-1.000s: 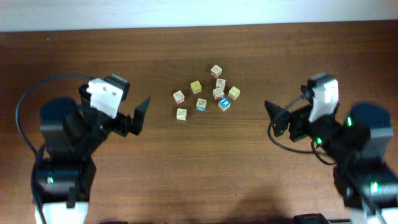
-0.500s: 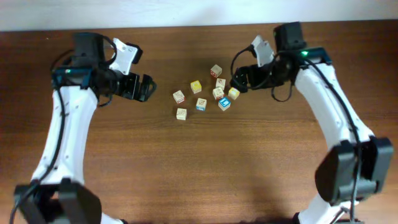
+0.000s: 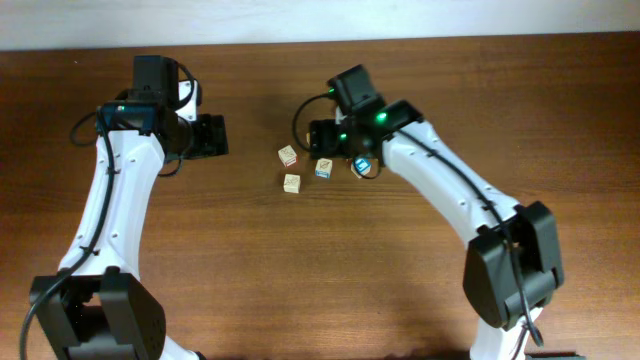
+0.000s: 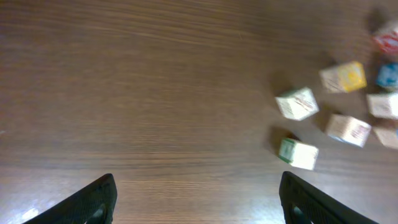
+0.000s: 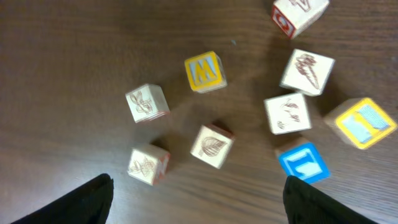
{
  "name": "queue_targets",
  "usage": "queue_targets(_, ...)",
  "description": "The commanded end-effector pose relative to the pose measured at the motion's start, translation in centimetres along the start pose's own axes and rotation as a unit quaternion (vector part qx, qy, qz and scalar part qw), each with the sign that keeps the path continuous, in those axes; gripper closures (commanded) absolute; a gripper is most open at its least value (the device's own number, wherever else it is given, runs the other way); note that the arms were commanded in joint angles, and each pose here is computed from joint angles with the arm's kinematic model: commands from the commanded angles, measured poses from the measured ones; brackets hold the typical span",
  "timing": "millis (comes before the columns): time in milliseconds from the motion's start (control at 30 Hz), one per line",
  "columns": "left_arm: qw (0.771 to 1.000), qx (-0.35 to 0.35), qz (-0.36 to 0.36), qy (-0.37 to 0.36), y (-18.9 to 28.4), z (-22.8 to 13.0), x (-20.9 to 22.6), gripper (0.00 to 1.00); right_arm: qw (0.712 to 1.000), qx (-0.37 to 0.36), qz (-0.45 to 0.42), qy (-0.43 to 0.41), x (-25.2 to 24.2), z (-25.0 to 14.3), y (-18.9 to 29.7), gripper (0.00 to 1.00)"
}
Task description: Rotate 3 blocks
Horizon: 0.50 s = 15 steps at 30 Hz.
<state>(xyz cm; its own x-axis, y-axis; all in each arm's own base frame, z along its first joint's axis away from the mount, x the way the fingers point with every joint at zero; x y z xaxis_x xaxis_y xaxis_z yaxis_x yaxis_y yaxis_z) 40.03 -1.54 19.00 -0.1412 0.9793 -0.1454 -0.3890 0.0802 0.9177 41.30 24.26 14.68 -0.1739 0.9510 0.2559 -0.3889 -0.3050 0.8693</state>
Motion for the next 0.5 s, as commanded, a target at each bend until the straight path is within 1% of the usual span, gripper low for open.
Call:
queue_targets(0,0.998,-0.021,0.053,0.037,0.4,0.8,1.5,0.18,0.999,-0.01,-0.038,-0.029,1.0,-0.5,-2.5,0.19)
queue_targets(67,0.997,-0.025,0.061,0.037,0.4,0.9,1.7,0.18,0.995,-0.008,-0.074,-0.061,0.6,-1.5,-4.5,0.24)
queue_targets(100,0.997,-0.025,0.061,0.037,0.4,0.9,1.7,0.13,0.993,-0.01,-0.091,-0.08,0.0,-1.7,-5.2,0.29)
queue_targets(167,0.996,-0.031,0.069,0.037,0.5,1.1,2.0,0.08,0.99,-0.014,-0.103,-0.093,-0.4,-1.7,-6.2,0.3)
queue_targets(267,0.997,-0.034,0.059,0.036,0.4,1.3,1.5,0.01,0.99,-0.009,-0.106,-0.093,-0.7,-2.1,-7.9,0.32)
queue_targets(400,0.997,-0.036,0.059,0.035,0.4,1.4,1.5,0.01,0.989,0.0,-0.112,-0.098,-1.2,-2.8,-10.0,0.41)
queue_targets(433,0.997,-0.035,0.059,0.036,0.4,1.4,1.6,0.01,0.989,0.0,-0.112,-0.098,-1.2,-2.8,-10.0,0.44)
queue_targets(467,0.997,-0.035,0.059,0.036,0.4,1.4,1.6,0.01,0.989,0.0,-0.112,-0.098,-1.2,-2.8,-10.0,0.51)
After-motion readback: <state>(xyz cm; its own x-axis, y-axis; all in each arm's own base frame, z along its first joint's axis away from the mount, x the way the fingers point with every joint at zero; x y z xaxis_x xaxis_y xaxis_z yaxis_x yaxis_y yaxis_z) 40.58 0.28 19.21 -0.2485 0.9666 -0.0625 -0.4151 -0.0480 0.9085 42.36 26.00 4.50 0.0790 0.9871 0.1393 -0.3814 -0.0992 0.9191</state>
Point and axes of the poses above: each gripper's point midway between its finger pads, its own y axis back along the fingers, its own x axis along the line the jaws close on, z = x × y, the point moved 3 cm from there along y, back along the fingers, and after that the axes turned 4 degrees about y, right-handed, at the moved point
